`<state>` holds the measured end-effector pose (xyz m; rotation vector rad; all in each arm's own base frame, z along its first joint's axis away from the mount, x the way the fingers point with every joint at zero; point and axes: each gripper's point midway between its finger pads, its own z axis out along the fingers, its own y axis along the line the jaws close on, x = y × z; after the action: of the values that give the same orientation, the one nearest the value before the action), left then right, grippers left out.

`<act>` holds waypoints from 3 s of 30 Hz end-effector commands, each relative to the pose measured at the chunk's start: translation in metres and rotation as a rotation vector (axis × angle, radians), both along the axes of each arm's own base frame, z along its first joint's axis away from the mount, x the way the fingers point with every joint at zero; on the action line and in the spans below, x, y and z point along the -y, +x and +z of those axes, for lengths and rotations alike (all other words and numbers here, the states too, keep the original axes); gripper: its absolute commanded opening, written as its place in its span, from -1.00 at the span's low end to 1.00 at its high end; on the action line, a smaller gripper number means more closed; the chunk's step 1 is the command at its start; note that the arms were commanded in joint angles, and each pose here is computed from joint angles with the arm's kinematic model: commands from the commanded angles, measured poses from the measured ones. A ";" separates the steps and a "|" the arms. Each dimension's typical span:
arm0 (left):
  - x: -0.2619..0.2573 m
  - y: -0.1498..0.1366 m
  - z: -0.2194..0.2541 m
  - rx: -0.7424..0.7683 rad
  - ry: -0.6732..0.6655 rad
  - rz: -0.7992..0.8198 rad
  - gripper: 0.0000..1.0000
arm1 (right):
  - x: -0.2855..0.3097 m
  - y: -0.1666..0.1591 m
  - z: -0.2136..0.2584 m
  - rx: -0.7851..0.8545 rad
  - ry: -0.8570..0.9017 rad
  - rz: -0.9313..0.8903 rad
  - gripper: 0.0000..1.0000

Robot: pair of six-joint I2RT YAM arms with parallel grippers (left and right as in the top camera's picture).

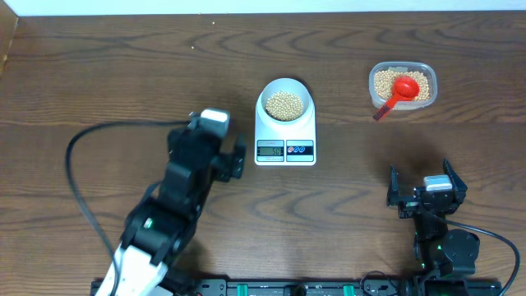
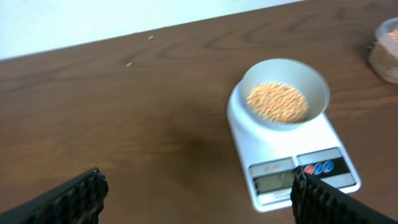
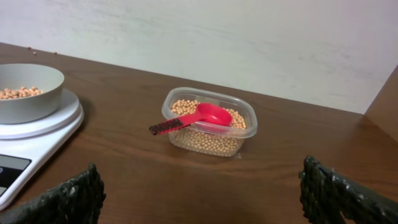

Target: Scoop item into bowl and weigh 50g on scale

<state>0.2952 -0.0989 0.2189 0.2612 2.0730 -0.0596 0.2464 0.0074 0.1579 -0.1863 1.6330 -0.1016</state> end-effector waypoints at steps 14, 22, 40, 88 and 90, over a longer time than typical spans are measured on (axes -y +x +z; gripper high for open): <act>-0.068 -0.044 -0.028 0.344 -0.159 0.146 0.93 | -0.002 0.000 0.000 0.000 0.014 0.009 0.99; -0.078 -0.050 -0.044 0.387 -0.180 0.170 0.93 | -0.002 0.000 0.000 0.000 0.014 0.009 0.98; -0.083 -0.052 -0.082 0.351 -0.168 0.186 0.93 | -0.002 0.000 0.000 0.000 0.014 0.009 0.98; -0.080 -0.052 -0.083 0.344 -0.174 0.169 0.93 | -0.002 0.000 0.000 0.000 0.014 0.009 0.98; -0.080 -0.052 -0.083 0.344 -0.174 0.169 0.93 | -0.002 0.000 0.000 0.000 0.014 0.009 0.99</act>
<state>0.2438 -0.0208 0.1544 -0.0020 1.6732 -0.0910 0.2464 0.0074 0.1577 -0.1838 1.6336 -0.0999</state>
